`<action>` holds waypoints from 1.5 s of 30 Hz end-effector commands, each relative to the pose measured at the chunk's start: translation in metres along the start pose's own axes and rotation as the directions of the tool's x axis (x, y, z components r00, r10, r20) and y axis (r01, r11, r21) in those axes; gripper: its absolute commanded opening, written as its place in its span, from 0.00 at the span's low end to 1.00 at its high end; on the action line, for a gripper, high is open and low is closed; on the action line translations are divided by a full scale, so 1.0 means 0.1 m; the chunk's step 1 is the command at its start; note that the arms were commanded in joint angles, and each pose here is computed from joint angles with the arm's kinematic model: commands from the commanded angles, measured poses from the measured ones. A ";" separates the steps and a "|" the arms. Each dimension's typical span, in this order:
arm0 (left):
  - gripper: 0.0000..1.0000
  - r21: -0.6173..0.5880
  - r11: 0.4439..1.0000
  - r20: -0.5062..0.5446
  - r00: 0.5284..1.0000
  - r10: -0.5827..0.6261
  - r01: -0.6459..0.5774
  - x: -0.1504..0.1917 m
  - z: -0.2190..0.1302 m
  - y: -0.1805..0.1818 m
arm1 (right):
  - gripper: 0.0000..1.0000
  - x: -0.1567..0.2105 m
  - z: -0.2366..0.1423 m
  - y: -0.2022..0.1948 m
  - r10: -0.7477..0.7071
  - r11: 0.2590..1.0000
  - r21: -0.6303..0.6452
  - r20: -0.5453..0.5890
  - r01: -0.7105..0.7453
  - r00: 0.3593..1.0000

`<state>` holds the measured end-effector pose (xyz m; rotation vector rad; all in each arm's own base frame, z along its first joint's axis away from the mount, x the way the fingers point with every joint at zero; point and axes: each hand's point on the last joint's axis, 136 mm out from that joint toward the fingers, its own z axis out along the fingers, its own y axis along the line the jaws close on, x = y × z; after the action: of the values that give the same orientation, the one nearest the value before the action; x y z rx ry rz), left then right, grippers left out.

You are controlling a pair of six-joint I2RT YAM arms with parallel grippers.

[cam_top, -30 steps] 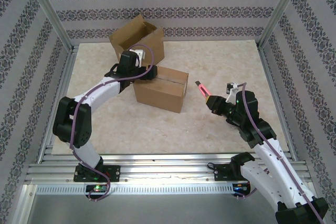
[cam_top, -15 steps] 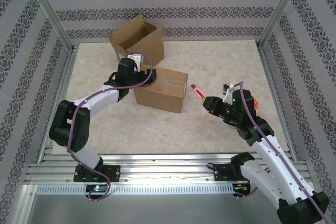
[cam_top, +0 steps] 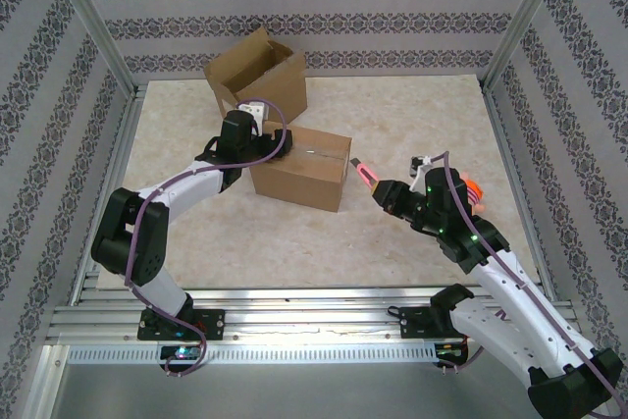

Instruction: Unpack the express box

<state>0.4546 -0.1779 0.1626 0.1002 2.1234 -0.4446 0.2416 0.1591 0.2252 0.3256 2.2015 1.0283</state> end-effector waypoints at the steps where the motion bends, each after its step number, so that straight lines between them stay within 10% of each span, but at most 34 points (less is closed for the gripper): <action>1: 0.88 -0.091 0.994 -0.303 0.953 0.027 -0.057 0.97 0.01 0.28 | 0.00 -0.17 -0.02 0.11 0.011 1.000 -0.027 0.083 -0.009 0.996; 45: 0.88 -0.103 0.992 -0.313 0.949 0.032 -0.067 0.98 -0.01 0.31 | 0.00 -0.08 0.38 0.00 0.031 1.000 0.000 0.025 -0.031 0.999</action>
<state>0.4550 -0.1767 0.1623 0.0960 2.1219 -0.4337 0.2728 0.1718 0.2118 0.3790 2.1886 1.0169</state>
